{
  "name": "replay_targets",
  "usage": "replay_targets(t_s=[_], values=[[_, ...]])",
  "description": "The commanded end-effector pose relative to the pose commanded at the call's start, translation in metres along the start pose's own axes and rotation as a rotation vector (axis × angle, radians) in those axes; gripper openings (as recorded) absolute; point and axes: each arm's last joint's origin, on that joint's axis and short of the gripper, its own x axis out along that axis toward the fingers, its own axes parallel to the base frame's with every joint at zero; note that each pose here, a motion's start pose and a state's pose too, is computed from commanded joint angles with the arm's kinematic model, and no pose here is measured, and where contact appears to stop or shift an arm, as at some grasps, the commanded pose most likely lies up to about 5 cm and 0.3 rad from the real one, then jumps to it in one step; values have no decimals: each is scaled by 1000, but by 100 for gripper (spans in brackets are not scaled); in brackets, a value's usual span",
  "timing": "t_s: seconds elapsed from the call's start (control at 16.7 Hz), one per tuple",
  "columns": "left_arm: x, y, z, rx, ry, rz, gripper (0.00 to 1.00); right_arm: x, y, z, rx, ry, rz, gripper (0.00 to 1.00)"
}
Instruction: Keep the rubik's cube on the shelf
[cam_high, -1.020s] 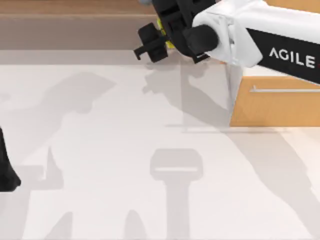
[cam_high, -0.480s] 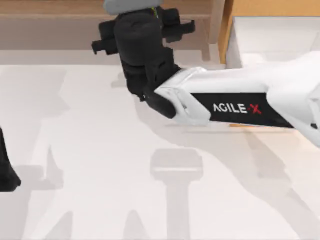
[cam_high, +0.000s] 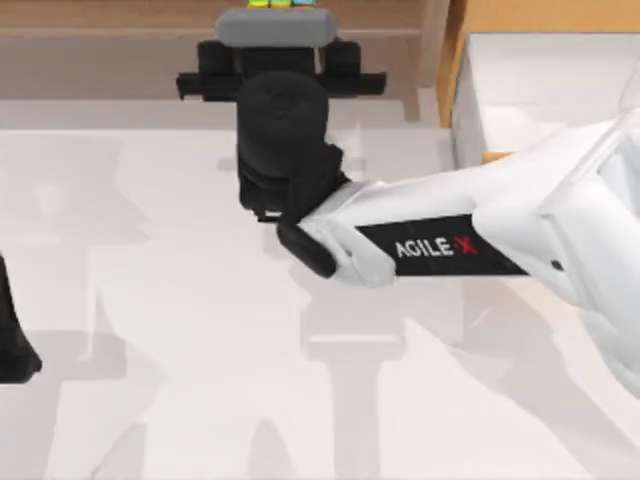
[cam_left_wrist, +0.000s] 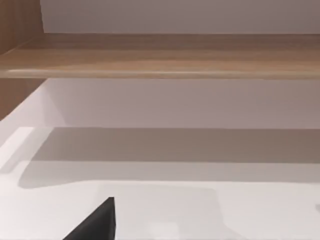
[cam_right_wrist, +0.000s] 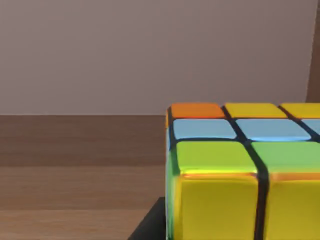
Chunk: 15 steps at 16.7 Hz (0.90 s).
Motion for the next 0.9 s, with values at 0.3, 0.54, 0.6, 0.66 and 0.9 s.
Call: replay_targets(t_s=[0.3, 0.54, 0.6, 0.66, 0.9], values=[[0, 0, 0, 0, 0, 0, 100, 0, 0, 0, 3, -3, -2, 0], [0, 0, 0, 0, 0, 0, 100, 9, 0, 4, 10, -9, -6, 0], [0, 0, 0, 0, 0, 0, 100, 14, 1, 5, 13, -12, -6, 0], [0, 0, 0, 0, 0, 0, 100, 21, 2, 6, 15, -14, -6, 0], [0, 0, 0, 0, 0, 0, 100, 54, 5, 7, 16, -18, -5, 0]])
